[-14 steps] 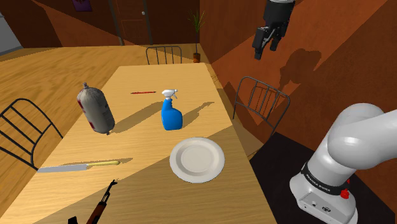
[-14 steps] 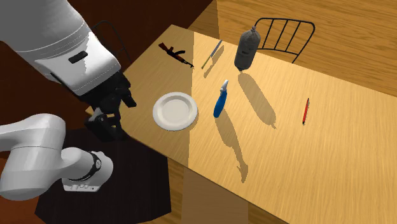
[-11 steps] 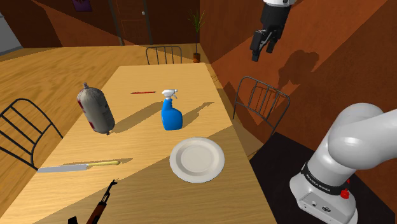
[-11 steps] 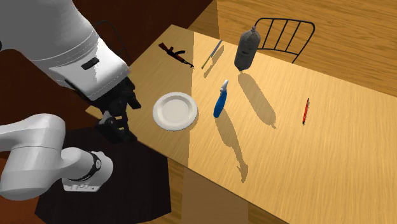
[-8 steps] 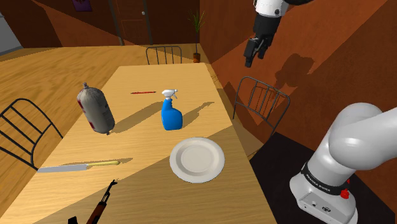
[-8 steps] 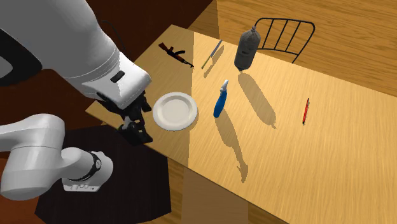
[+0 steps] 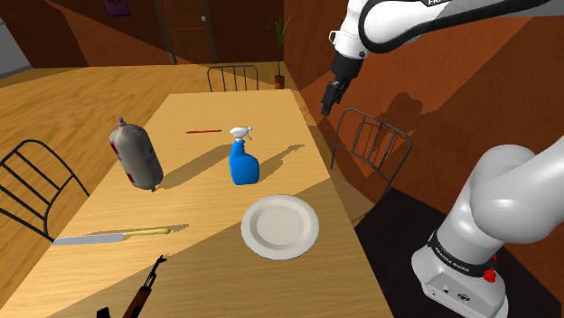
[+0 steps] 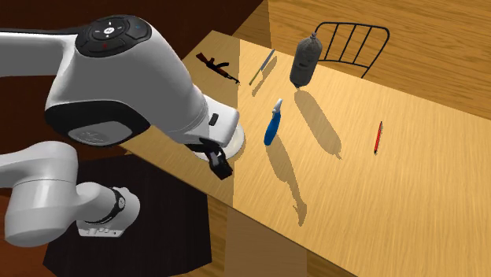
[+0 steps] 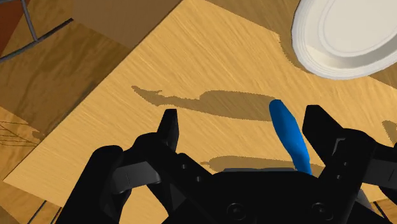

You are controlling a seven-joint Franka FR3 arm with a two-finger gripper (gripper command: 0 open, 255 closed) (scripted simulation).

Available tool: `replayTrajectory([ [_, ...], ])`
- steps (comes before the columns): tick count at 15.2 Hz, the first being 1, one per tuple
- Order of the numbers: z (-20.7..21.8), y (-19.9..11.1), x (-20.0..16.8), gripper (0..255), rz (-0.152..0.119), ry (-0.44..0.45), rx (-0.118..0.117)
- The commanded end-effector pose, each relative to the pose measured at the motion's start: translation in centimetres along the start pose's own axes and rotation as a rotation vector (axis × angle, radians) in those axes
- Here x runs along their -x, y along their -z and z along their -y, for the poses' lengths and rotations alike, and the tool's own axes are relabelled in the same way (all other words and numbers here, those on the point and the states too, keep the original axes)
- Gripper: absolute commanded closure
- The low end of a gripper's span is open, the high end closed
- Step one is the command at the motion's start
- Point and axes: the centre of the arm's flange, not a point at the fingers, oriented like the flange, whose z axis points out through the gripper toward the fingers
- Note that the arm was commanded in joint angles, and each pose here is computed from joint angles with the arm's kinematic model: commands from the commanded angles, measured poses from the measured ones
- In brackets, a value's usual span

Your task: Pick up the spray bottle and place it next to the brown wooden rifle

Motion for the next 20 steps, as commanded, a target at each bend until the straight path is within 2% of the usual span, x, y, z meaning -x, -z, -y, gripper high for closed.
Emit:
replayTrajectory([
  [1,0.0,-2.0,-1.3,0,-0.025,0.055,-0.022],
  [10,1.5,-11.1,-7.3,0,-0.123,0.292,-0.127],
  [20,5.9,-20.2,-14.1,0,-0.232,0.556,-0.243],
])
